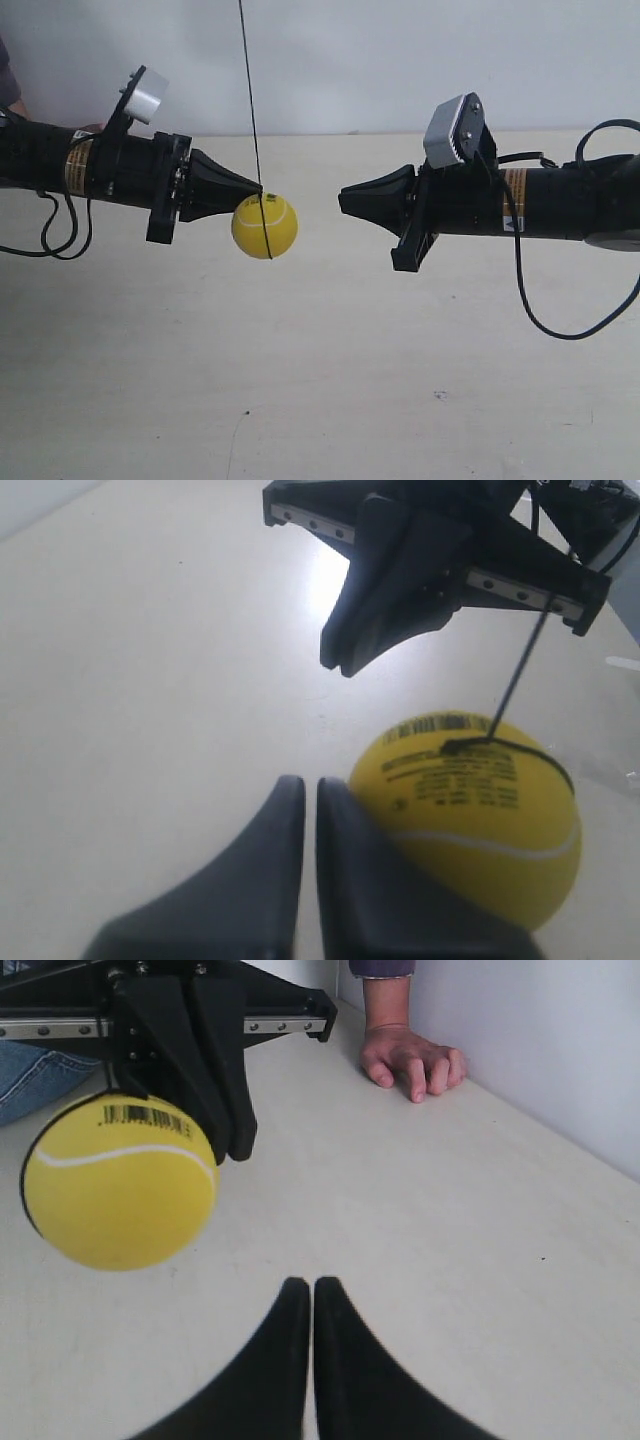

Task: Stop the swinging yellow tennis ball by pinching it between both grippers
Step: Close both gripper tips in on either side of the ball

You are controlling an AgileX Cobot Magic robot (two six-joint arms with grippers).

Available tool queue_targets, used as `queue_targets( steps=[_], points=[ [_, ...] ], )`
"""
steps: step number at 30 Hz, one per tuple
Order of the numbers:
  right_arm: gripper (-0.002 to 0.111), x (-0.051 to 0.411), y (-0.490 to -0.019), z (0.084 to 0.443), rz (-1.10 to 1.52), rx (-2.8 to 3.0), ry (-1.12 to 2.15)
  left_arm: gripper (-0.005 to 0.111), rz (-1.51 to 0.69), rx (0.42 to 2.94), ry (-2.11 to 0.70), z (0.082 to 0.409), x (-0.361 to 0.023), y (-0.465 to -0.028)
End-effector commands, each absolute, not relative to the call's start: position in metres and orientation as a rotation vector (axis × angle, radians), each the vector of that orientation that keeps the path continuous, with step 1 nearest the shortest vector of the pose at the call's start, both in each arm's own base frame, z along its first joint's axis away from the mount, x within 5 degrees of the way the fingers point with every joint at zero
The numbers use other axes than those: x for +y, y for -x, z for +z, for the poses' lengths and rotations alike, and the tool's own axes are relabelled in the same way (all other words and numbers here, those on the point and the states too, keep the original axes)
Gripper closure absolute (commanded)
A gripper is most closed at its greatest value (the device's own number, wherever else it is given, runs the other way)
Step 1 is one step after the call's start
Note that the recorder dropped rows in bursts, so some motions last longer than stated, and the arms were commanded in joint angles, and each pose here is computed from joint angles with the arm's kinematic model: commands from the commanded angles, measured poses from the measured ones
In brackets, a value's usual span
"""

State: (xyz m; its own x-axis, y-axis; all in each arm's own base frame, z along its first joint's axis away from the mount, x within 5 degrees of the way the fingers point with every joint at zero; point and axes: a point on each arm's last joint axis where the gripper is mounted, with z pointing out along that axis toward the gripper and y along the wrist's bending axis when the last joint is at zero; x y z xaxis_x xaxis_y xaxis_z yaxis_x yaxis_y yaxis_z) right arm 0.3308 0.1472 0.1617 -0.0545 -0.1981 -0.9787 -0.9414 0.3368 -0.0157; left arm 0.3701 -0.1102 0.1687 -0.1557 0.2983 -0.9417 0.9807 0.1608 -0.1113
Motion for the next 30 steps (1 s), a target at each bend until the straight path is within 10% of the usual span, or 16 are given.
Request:
queue_targets(
  steps=[1,30],
  points=[
    [0.108,0.148,-0.331,0.164,0.868,1.5,1.086,0.102,-1.031,1.587,-1.27,0.173,-0.11,-0.37],
    [0.108,0.162,-0.336,0.158,0.894,1.483,1.126,0.102,-0.982,1.65,-1.228,0.19,-0.081,-0.37]
  ],
)
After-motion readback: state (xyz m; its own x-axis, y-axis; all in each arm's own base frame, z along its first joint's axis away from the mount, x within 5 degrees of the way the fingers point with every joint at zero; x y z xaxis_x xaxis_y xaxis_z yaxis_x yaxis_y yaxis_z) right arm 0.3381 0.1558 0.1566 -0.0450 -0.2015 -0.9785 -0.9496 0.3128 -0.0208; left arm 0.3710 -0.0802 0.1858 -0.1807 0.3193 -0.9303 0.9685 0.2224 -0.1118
